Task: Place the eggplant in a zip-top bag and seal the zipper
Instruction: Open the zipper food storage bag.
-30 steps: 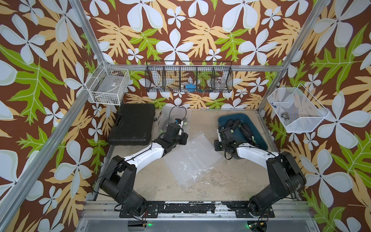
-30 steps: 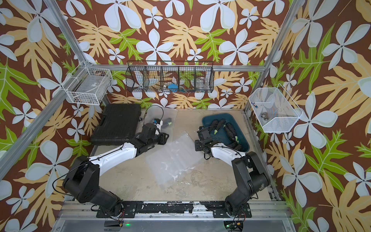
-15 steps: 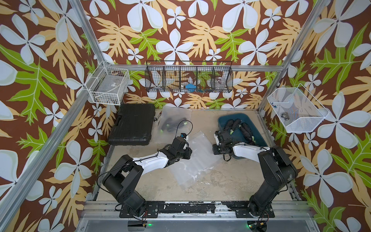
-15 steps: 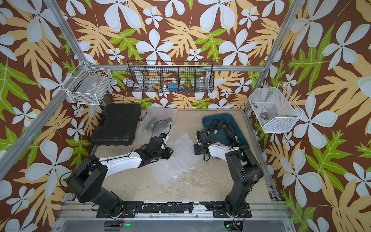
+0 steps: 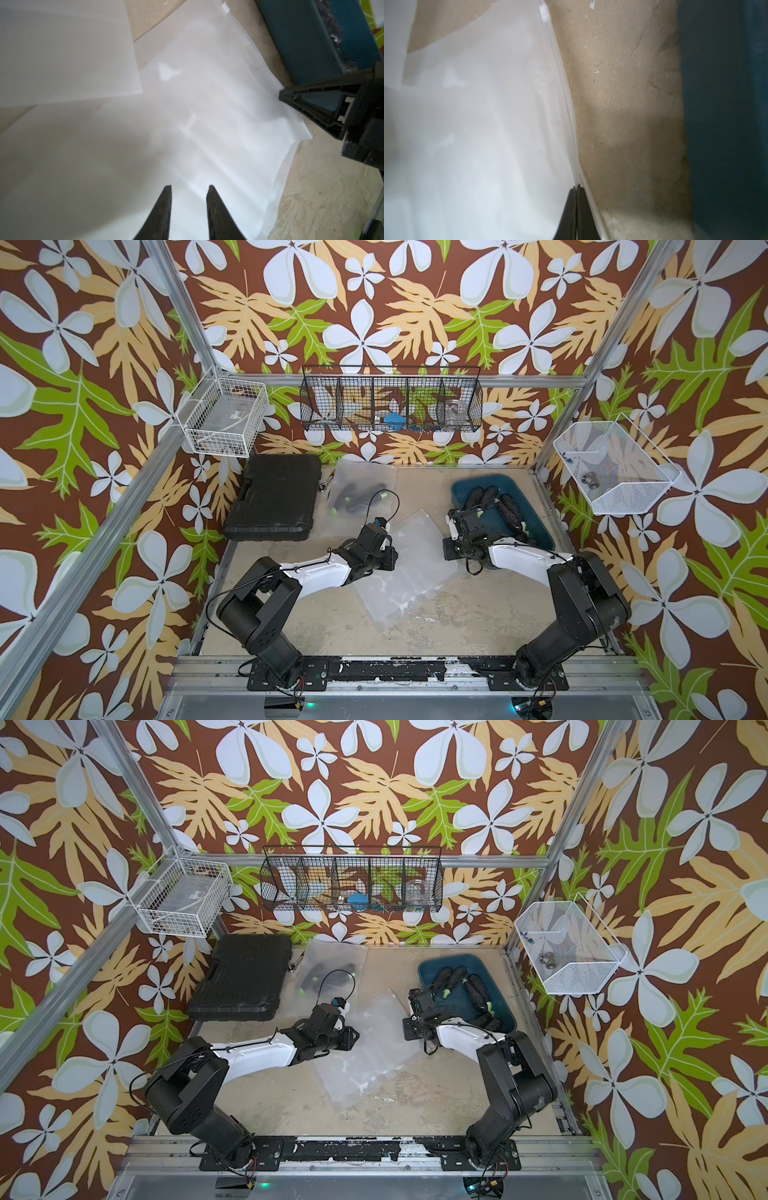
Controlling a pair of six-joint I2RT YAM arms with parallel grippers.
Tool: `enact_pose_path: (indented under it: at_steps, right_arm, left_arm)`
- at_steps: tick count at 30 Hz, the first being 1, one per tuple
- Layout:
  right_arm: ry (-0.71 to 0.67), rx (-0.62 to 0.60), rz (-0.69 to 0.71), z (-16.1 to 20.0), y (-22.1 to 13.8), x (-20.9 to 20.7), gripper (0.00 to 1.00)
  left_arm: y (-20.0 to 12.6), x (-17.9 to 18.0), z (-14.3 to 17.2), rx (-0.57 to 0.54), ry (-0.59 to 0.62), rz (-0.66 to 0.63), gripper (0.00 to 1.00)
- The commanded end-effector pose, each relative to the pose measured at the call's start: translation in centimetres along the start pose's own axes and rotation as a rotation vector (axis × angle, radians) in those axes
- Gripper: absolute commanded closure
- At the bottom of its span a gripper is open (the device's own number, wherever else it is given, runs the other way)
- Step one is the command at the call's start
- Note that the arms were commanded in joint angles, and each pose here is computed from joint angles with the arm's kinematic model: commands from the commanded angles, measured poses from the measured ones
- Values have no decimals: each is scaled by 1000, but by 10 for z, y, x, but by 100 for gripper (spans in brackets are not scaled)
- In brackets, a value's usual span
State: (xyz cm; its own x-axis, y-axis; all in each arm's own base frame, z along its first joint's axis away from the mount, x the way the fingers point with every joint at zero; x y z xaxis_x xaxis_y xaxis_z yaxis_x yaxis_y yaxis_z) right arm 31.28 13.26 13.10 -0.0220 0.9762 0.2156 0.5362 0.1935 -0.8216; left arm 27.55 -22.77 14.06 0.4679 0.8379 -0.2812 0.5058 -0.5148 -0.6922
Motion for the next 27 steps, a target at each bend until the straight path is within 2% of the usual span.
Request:
enact_pose_path:
  at_steps: [1, 7, 10, 17, 22, 27]
  right_arm:
    - [-27, -12, -17, 0, -16, 7, 99]
    - [-164, -27, -101, 27, -47, 54, 99]
    - [-168, -40, -174, 47, -57, 72, 99]
    - [-97, -112, -320, 69, -71, 89, 99]
    - [-96, -127, -320, 71, -69, 95, 99]
    - [-96, -131, -341, 71, -72, 99, 100]
  left_arm:
    - [-8, -10, -16, -28, -19, 63, 66]
    - [-26, -30, -50, -97, -62, 176, 60]
    - [-34, -35, -59, -136, -89, 214, 57]
    - [-29, -35, -45, -97, -142, 272, 56]
    - [-25, -33, -38, -84, -152, 276, 57]
    - [-21, -27, -32, -74, -157, 227, 59]
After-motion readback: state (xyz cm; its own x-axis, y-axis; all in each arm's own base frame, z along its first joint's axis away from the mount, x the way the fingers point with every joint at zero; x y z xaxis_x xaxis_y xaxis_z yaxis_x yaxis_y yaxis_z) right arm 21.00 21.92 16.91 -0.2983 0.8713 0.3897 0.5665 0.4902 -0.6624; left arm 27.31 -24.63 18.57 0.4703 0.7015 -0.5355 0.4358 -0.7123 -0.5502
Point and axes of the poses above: each gripper's point midway between its finger pads, its own y axis out along the fingers, its own x axis along the line the jaws close on, z = x × y, the point moved 9 cm from there along -y, back along the fingers, and after that the axes turned 13 degrees about y, right-handed, at the moved point
